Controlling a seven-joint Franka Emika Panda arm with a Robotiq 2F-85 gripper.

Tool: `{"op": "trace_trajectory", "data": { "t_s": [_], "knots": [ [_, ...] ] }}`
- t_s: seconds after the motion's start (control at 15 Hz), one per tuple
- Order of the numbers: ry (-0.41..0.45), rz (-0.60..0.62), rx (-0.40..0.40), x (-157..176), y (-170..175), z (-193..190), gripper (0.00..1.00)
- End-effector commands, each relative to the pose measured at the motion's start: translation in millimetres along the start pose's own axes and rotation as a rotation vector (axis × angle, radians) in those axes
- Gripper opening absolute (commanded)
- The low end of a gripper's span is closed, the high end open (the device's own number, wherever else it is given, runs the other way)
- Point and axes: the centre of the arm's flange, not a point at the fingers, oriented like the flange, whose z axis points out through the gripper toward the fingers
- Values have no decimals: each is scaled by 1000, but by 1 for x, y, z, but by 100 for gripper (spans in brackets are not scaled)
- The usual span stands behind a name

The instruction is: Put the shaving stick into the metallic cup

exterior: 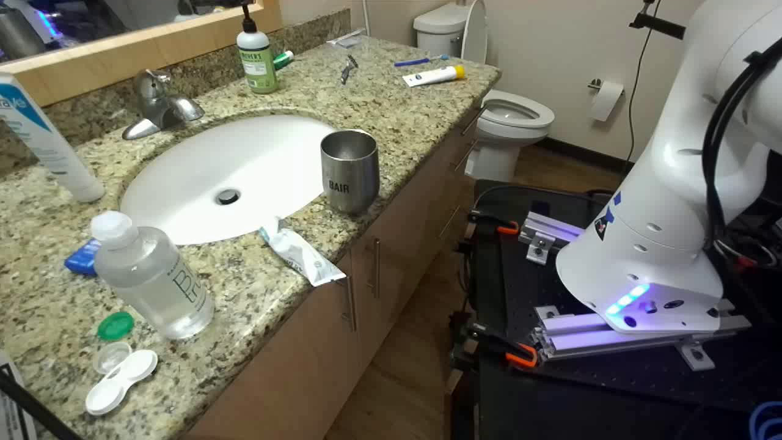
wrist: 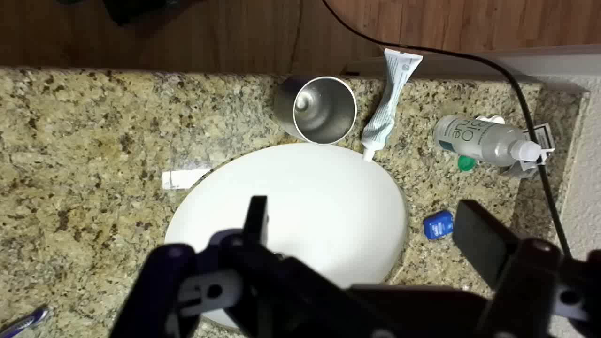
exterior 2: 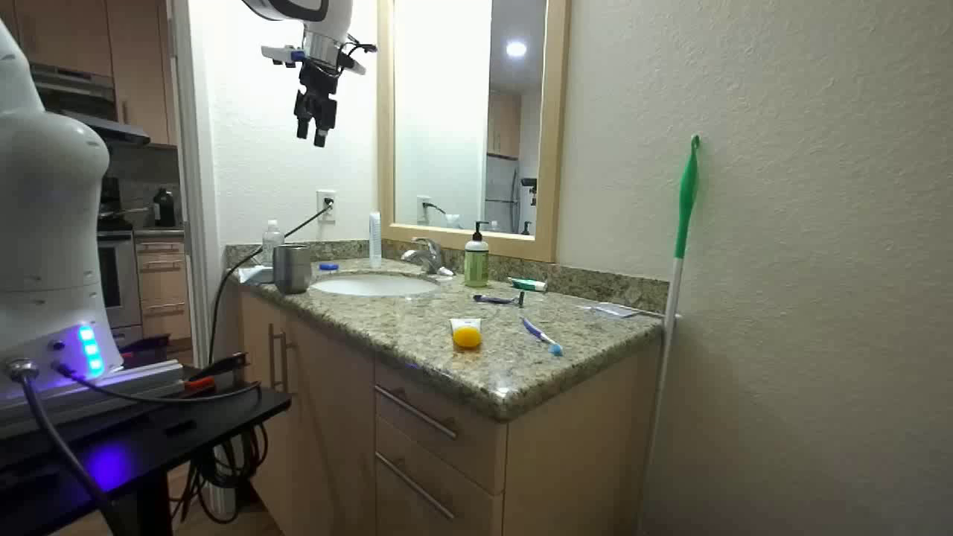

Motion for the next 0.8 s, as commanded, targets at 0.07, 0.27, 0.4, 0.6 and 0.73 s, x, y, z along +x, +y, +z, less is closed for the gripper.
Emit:
{"op": "trace_trajectory", "data": {
  "t_s": [0.07,0.27,0.4,0.6,0.73],
  "knots": [
    [20,65,3,18,26,6,100],
    [73,235,-17,28,103,4,100],
    [110,353,-29,34,163,7,100],
    [119,389,-2,16,180,7,100],
    [109,407,-1,16,196,11,100]
  ]
}}
